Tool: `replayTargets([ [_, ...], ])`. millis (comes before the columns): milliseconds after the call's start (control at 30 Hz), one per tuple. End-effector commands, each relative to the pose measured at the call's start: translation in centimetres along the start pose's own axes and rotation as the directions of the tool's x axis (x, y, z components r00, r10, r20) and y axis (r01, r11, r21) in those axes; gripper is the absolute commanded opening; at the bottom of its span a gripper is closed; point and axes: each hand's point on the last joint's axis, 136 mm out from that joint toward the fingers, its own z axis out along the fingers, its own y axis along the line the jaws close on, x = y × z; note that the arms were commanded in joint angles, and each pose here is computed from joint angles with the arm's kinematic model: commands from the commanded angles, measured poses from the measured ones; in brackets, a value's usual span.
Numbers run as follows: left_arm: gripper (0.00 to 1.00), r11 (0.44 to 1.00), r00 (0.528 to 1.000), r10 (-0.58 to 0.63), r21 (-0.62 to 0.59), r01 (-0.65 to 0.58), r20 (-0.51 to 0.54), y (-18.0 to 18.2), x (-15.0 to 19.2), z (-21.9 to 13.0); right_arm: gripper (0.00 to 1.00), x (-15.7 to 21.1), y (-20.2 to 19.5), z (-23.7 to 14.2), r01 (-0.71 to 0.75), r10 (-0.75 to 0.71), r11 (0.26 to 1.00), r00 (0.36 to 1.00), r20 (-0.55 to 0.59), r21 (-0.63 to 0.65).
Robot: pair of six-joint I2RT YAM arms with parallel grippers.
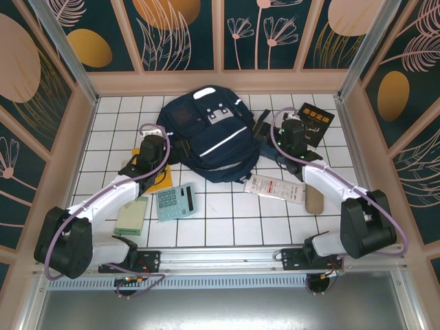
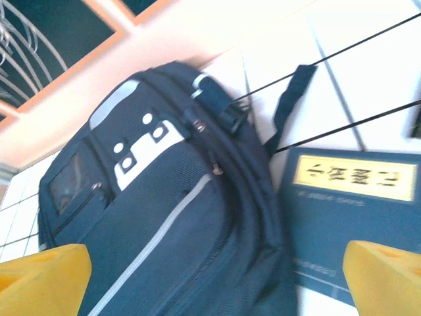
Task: Pack the student bag
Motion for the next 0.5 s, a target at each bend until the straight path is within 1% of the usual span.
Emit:
replayTargets([
  [0, 0.94, 0.996, 1.000, 0.001, 0.093, -0.002, 0.010, -3.7, -0.9, 0.4, 0.99, -1.6, -2.5, -1.3, -0.003, -0.002, 0.998, 0.997, 0.080, 0.068],
  [200, 0.94, 0.984, 0.996, 0.073, 0.166, -0.066, -0.041, -9.0, 1.6, 1.7, 0.99, -2.5, -5.6, -1.9, -0.053, 0.040, 0.991, 0.993, 0.108, 0.120],
  [367, 0.94, 0.969, 0.988, 0.124, 0.228, -0.099, -0.097, -13.4, 5.3, 2.8, 0.99, -2.8, -7.2, -1.5, -0.071, 0.055, 0.986, 0.992, 0.111, 0.150],
  [433, 0.94, 0.960, 0.979, 0.156, 0.253, -0.118, -0.135, -14.9, 7.7, 3.4, 0.99, -2.7, -7.4, -1.2, -0.069, 0.053, 0.986, 0.993, 0.106, 0.154],
  [467, 0.94, 0.954, 0.978, 0.163, 0.276, -0.121, -0.132, -16.4, 7.8, 3.4, 0.99, -2.8, -7.5, -1.1, -0.071, 0.055, 0.985, 0.993, 0.107, 0.154],
])
